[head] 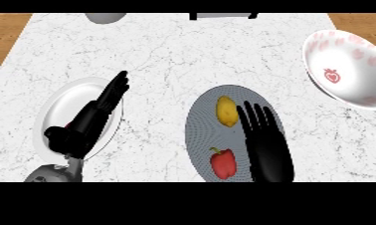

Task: Pick the bell pepper from the placemat and place it in the bowl

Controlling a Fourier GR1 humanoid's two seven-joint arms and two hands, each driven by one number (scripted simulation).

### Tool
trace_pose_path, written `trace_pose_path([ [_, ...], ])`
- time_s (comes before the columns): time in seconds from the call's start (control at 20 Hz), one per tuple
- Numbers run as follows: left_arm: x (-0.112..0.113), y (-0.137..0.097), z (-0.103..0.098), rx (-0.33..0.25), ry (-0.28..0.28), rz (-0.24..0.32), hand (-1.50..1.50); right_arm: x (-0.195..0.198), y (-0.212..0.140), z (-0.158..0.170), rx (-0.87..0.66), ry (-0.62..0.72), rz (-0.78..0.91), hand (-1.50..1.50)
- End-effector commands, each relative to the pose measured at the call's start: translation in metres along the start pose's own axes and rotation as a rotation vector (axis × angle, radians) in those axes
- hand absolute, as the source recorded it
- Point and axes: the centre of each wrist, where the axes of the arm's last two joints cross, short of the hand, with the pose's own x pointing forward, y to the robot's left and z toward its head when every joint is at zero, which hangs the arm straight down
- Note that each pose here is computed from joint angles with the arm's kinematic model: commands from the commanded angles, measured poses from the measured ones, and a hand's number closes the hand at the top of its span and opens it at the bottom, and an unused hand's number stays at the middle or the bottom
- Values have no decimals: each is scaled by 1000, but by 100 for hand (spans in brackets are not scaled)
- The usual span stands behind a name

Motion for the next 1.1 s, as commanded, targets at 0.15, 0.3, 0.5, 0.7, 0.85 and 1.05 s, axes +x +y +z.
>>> trace_pose_path([
  [0.15,5,-11,-13,-15,-10,9,0,84,-22,22,287,226,157,-150],
  [0.3,13,-7,-19,-31,-27,8,0,114,-39,31,349,271,171,-150],
  [0.5,9,-13,-21,-40,-35,5,0,117,-32,24,390,339,224,-150],
  [0.7,7,-7,-21,-47,-17,10,0,121,-34,35,397,358,240,-150],
  [0.85,2,-25,-22,-61,-27,14,0,123,-38,33,387,362,234,-150],
  [1.05,0,-22,-20,-64,-20,7,0,131,-20,41,353,347,277,-150],
])
